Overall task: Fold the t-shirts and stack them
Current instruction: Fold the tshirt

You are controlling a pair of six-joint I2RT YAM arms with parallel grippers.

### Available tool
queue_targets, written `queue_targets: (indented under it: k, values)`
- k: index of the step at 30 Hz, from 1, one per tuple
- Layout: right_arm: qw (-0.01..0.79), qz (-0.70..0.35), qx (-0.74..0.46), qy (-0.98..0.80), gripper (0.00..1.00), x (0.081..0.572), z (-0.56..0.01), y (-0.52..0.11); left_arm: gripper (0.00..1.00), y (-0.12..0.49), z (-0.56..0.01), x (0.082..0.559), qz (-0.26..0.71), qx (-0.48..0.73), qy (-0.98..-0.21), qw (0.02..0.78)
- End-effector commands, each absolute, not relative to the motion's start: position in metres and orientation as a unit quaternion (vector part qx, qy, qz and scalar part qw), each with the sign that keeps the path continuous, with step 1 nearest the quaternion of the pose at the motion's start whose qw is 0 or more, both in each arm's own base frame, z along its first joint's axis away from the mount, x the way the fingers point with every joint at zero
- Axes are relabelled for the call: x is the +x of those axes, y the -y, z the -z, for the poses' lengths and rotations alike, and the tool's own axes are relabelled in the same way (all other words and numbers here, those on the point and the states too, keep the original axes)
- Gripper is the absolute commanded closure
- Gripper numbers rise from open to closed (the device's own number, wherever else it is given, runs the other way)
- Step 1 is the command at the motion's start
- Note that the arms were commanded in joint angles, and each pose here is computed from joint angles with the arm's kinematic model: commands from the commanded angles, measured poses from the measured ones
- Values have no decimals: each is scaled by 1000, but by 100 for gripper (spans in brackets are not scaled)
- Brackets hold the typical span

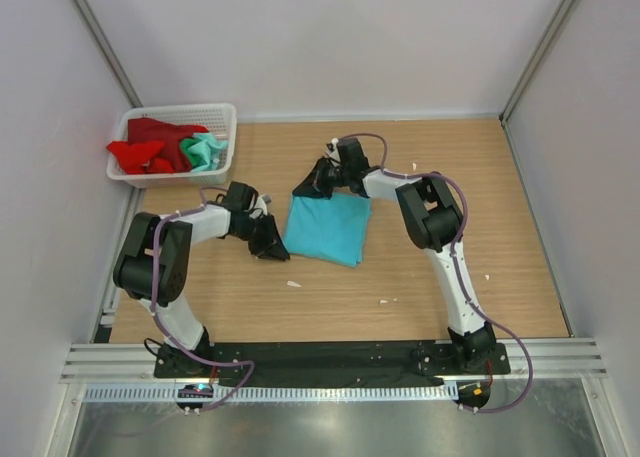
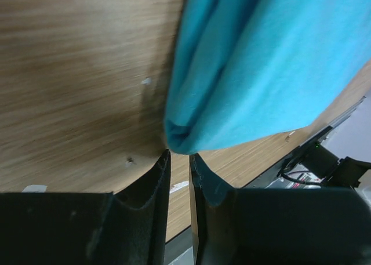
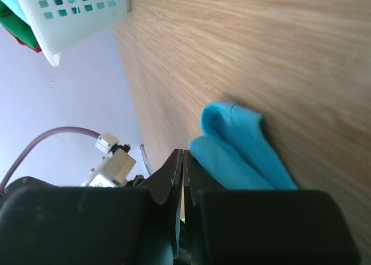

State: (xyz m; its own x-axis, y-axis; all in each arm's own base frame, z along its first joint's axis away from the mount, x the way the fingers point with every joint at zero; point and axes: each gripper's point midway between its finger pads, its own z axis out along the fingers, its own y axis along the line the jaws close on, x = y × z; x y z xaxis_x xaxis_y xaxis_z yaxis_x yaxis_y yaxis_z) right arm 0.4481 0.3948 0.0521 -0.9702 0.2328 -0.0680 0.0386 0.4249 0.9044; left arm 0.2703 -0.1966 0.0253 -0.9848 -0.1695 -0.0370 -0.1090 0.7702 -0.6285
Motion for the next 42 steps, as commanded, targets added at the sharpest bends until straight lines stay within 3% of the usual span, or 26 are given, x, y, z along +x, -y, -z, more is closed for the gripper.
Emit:
queue_targets:
  k: [1, 9, 17, 18, 23, 42]
  values:
    - [103, -550, 78, -825, 91, 461, -57, -404, 81, 188, -16, 265, 309, -82, -946, 48]
    - [114, -570, 74, -810, 90, 482, -74, -417, 85, 183, -25, 252, 311, -65, -946, 65]
    - [170, -490, -9, -855, 57, 483, -122, -388, 58, 178, -98, 280, 307, -33, -934, 179]
    - [179, -479, -20, -859, 50, 483, -126, -383, 56, 178, -96, 284, 306, -30, -935, 178]
    - [190, -397, -95, -893, 42, 483, -99, -350, 55, 189, -84, 304, 314, -19, -936, 155]
    - [148, -447, -113, -875, 62, 482, -51, -369, 64, 197, -49, 316, 312, -24, -944, 110]
